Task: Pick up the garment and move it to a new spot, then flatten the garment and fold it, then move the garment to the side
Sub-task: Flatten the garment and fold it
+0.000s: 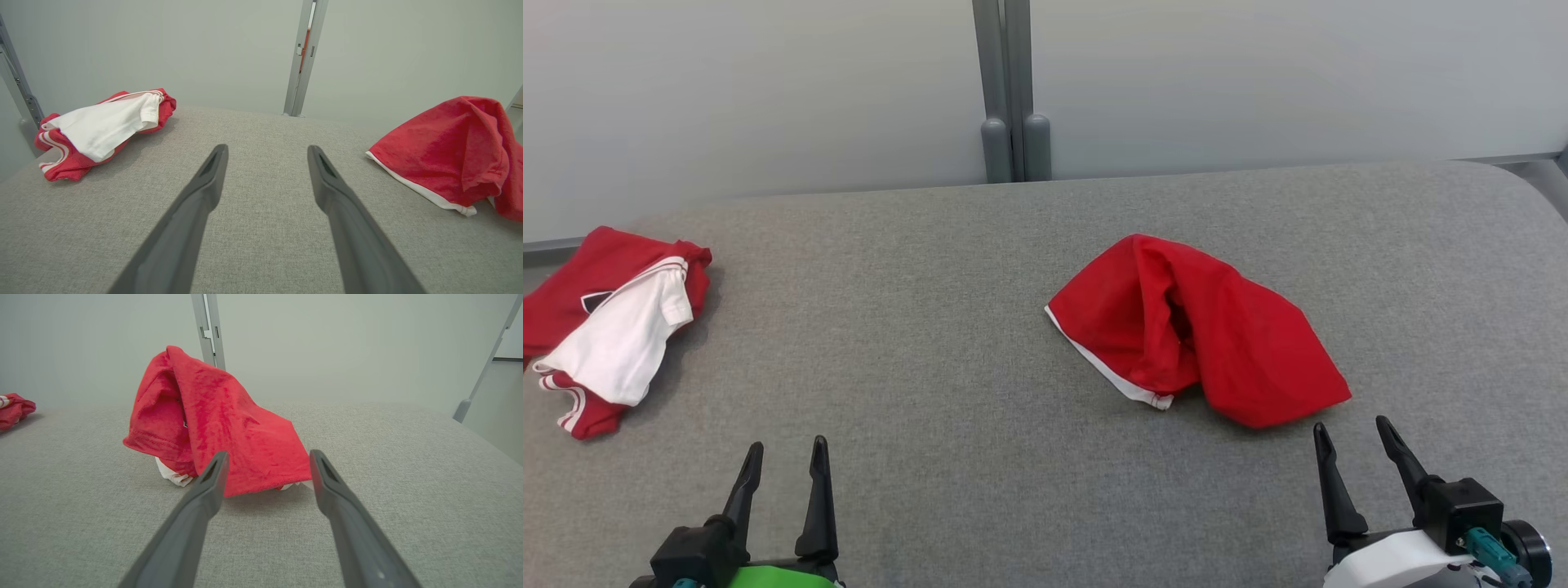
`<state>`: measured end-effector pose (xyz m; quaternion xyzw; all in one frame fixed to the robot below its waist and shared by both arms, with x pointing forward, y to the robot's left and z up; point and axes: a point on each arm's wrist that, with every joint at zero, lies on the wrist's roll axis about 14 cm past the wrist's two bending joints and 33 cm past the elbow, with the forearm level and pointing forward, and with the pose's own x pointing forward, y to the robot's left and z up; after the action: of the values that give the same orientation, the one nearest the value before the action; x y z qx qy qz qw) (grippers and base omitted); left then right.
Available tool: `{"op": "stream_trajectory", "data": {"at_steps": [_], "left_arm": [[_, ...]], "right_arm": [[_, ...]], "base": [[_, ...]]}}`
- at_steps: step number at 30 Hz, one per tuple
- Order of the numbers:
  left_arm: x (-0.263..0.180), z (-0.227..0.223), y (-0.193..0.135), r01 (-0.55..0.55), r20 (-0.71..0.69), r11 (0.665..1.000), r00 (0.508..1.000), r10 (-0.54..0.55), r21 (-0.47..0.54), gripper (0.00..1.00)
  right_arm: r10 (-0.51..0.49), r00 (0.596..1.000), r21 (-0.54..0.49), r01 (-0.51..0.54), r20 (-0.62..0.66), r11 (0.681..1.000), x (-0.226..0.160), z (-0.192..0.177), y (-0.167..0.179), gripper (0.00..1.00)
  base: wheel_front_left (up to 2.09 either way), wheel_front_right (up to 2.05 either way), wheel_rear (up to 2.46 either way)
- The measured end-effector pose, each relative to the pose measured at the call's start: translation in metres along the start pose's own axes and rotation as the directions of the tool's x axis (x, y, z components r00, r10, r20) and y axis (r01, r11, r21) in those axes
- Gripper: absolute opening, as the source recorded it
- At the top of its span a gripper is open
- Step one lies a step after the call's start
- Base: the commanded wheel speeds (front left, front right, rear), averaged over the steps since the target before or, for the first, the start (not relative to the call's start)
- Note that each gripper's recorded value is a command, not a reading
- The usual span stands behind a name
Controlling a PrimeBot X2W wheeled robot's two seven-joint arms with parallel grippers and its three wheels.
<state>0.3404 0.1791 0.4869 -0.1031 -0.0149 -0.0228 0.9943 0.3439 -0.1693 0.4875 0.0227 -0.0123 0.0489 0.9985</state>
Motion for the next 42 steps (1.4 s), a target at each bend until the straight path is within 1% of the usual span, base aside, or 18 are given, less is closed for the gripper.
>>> {"op": "stream_trajectory", "data": {"at_steps": [13, 15, 18, 22, 25, 28, 31, 34, 42], "left_arm": [[0.004, -0.008, -0.01, 0.036, -0.026, 0.999, 0.999, -0.036, -0.007, 1.0], [0.009, -0.006, -0.017, 0.062, -0.023, 0.998, 0.998, -0.062, -0.002, 1.0], [0.022, -0.005, -0.045, 0.149, -0.018, 0.989, 0.989, -0.149, -0.005, 1.0], [0.031, -0.032, -0.094, 0.273, -0.103, 0.959, 0.954, -0.28, -0.079, 1.0], [0.04, -0.04, -0.136, 0.378, -0.141, 0.918, 0.909, -0.392, -0.118, 1.0], [0.044, -0.05, -0.174, 0.471, -0.19, 0.87, 0.849, -0.492, -0.15, 1.0], [0.047, -0.066, -0.194, 0.512, -0.26, 0.843, 0.802, -0.538, -0.163, 1.0], [0.052, -0.076, -0.208, 0.519, -0.303, 0.833, 0.775, -0.554, -0.193, 1.0], [0.056, -0.09, -0.248, 0.549, -0.345, 0.793, 0.714, -0.609, -0.264, 1.0]], "right_arm": [[-0.01, 1.0, 0.0, 0.01, -0.001, 1.0, -0.001, 0.0, -0.003, 1.0], [-0.013, 1.0, -0.003, 0.013, -0.003, 1.0, -0.001, -0.001, -0.004, 1.0], [-0.023, 1.0, -0.006, 0.023, -0.006, 1.0, -0.003, -0.002, -0.007, 1.0], [-0.042, 0.999, -0.009, 0.042, -0.007, 0.999, -0.007, -0.002, -0.012, 1.0], [-0.066, 0.998, -0.014, 0.066, -0.009, 0.998, -0.013, -0.002, -0.018, 1.0], [-0.113, 0.994, -0.023, 0.112, -0.01, 0.993, -0.022, -0.002, -0.032, 1.0], [-0.158, 0.987, -0.025, 0.158, -0.007, 0.987, -0.031, -0.001, -0.044, 1.0], [-0.197, 0.98, -0.028, 0.197, -0.006, 0.98, -0.04, 0.0, -0.054, 1.0], [-0.298, 0.955, -0.036, 0.297, -0.011, 0.954, -0.065, 0.0, -0.079, 1.0]], "base": [[0.0, 0.0, 0.0], [0.0, 0.0, 0.0], [0.0, 0.0, 0.0], [0.0, 0.0, 0.0], [0.0, 0.0, 0.0], [0.0, 0.0, 0.0], [0.0, 0.0, 0.0], [0.0, 0.0, 0.0], [0.0, 0.0, 0.0]]}}
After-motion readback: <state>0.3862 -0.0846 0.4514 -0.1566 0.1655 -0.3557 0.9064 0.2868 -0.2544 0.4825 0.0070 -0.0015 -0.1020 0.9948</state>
